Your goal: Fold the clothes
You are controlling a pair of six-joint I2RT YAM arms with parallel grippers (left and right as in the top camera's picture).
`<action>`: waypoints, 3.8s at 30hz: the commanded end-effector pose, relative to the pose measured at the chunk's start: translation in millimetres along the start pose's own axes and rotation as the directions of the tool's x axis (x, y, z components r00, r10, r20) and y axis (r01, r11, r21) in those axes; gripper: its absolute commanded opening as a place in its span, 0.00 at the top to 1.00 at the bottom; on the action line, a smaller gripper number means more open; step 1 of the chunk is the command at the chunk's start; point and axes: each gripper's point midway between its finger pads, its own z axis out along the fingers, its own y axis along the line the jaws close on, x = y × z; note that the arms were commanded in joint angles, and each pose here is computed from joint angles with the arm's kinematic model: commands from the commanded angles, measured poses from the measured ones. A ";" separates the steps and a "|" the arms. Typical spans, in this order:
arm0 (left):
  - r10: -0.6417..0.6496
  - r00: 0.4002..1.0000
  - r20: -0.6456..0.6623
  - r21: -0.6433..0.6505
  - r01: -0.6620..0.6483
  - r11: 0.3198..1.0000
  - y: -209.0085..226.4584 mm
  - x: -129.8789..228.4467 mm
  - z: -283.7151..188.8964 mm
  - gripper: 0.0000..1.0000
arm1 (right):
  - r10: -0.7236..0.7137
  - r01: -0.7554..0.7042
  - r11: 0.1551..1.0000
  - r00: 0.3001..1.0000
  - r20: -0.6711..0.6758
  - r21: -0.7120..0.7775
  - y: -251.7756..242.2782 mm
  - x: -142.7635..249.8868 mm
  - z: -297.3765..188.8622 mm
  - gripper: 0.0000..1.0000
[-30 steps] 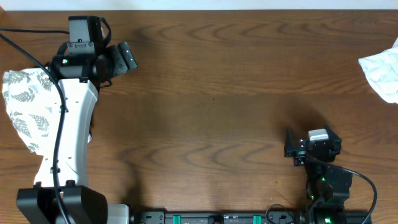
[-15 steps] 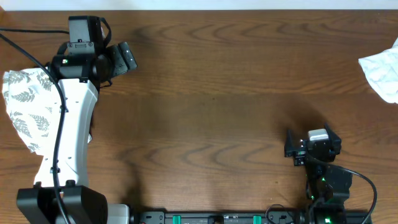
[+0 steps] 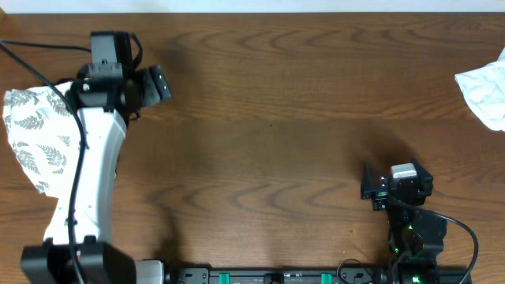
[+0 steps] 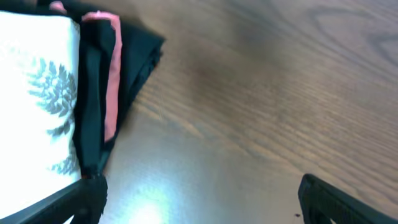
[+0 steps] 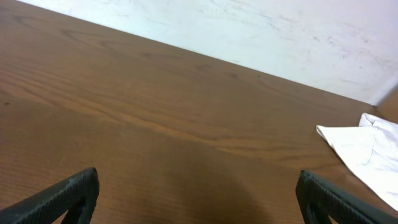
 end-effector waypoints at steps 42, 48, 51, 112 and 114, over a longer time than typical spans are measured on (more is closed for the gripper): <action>0.067 0.465 0.883 -0.026 -0.093 0.995 62.3 105.5 -88.2 0.02 | 0.010 -0.010 1.000 1.000 0.003 0.000 -0.4 0.0 -0.4 0.01; 0.068 0.455 0.888 -0.029 -0.094 0.995 63.0 107.1 -91.2 0.02 | 0.010 -0.010 1.000 1.000 0.003 -0.001 -0.3 -0.1 -0.4 0.01; 0.077 0.491 0.868 -0.032 -0.099 0.995 63.2 112.1 -82.2 0.02 | 0.010 -0.010 1.000 1.000 0.003 -0.001 -0.3 -0.1 -0.4 0.01; 0.055 0.694 0.718 0.102 -0.183 0.978 39.1 152.6 -35.1 0.02 | 0.010 -0.010 1.000 1.000 0.003 -0.001 -0.3 -0.1 -0.4 0.01; 0.021 0.705 0.709 0.191 -0.220 0.957 20.7 157.3 -37.2 0.02 | 0.010 -0.010 1.000 1.000 0.003 -0.001 -0.2 -0.1 -0.4 0.01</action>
